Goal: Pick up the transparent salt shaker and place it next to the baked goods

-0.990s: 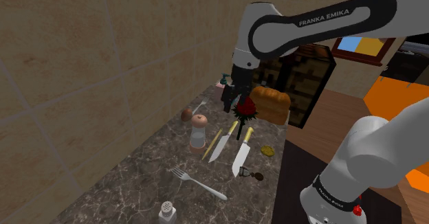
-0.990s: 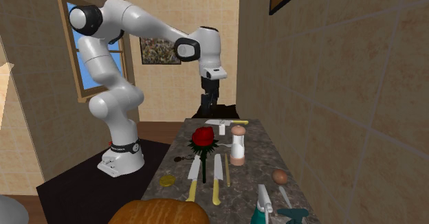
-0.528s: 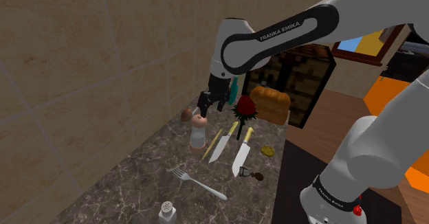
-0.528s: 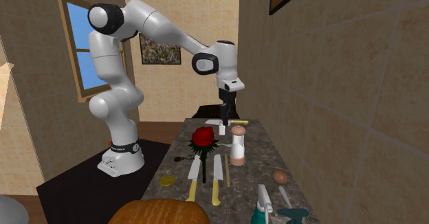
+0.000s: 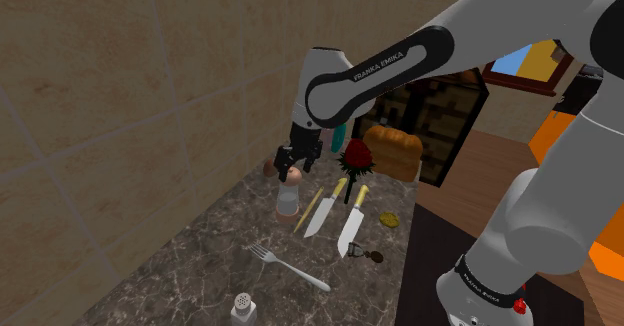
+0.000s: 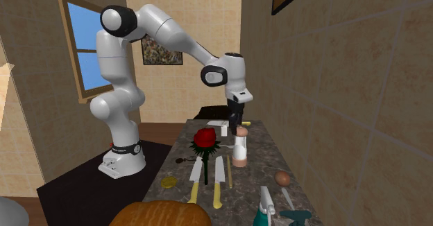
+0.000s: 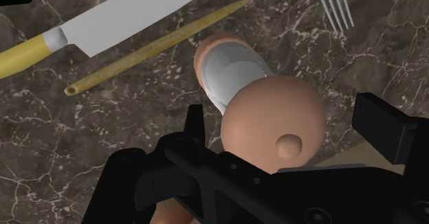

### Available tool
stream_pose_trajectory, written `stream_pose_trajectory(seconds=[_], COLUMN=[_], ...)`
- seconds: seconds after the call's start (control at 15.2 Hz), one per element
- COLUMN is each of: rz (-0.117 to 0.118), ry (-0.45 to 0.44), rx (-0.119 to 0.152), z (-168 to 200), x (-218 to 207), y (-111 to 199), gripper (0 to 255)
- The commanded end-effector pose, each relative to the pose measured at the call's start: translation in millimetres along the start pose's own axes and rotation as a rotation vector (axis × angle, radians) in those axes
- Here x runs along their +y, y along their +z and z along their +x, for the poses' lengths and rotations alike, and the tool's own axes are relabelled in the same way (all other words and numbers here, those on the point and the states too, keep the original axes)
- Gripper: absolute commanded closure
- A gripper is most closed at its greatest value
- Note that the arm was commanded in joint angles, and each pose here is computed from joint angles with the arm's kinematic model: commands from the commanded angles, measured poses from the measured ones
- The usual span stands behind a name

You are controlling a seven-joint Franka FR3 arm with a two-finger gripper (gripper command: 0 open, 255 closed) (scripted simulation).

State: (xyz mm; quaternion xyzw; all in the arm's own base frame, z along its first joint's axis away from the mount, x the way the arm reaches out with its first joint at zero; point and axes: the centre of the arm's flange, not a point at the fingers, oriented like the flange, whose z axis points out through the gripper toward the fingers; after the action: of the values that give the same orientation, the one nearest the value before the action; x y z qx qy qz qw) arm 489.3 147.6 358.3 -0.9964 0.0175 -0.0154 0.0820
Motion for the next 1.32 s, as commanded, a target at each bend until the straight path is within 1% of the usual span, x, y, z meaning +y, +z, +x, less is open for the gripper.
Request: stream_pose_trajectory(seconds=[0.0, 0.53, 0.59, 1.19, 1.25], rz=[0.000, 0.000, 0.000, 0.000, 0.000], ry=[0.000, 0.000, 0.000, 0.000, 0.000], rx=[0.001, 0.001, 0.001, 0.001, 0.001], z=[0.2, 0.2, 0.2, 0.2, 0.4], x=[-0.3, -0.3, -0.3, -0.3, -1.1], y=[10.5, 13.5, 13.5, 13.5, 8.3], gripper=[0, 0, 255, 255, 255])
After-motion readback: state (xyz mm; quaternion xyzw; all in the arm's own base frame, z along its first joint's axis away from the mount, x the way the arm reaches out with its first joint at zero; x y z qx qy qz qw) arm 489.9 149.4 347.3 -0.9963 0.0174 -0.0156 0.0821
